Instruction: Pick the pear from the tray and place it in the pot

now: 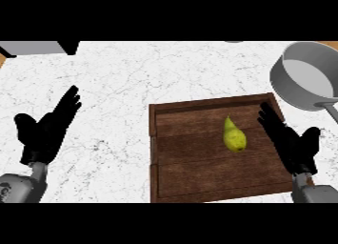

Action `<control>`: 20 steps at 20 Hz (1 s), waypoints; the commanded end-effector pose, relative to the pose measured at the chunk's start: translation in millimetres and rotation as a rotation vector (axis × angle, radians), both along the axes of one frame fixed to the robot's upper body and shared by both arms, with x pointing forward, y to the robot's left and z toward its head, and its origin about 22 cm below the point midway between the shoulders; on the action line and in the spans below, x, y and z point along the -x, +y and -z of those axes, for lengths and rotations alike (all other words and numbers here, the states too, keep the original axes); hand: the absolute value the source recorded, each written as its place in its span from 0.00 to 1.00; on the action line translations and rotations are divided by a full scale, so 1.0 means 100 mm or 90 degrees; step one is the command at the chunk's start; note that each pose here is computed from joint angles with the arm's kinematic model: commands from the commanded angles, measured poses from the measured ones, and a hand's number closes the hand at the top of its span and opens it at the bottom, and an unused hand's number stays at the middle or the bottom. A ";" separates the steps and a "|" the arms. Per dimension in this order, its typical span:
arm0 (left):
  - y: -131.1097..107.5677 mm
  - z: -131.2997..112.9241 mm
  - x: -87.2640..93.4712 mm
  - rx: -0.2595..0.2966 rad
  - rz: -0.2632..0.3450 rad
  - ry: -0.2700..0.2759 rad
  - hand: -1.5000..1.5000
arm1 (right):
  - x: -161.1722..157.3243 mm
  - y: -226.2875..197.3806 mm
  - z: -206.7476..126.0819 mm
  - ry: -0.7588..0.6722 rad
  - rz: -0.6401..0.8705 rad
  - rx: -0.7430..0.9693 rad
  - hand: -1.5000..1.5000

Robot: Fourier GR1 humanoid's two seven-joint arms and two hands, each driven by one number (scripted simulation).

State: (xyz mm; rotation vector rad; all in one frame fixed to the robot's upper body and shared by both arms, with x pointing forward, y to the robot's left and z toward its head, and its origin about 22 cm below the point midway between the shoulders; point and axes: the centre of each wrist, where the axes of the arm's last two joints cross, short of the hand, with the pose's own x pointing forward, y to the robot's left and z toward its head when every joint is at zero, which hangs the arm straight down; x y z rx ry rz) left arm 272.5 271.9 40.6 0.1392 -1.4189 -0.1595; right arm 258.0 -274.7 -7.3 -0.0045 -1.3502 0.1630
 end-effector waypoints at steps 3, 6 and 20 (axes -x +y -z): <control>-0.10 0.03 0.05 0.018 -0.042 -0.097 0.50 | -0.01 -0.52 -0.62 -0.258 0.025 0.027 1.00; -0.16 -0.07 0.04 0.044 -0.072 -0.175 0.50 | -0.19 -0.73 -1.31 -0.507 0.070 0.030 1.00; -0.43 0.21 0.24 0.089 -0.062 -0.179 0.50 | 0.72 -0.47 -1.13 -0.408 0.165 0.260 0.00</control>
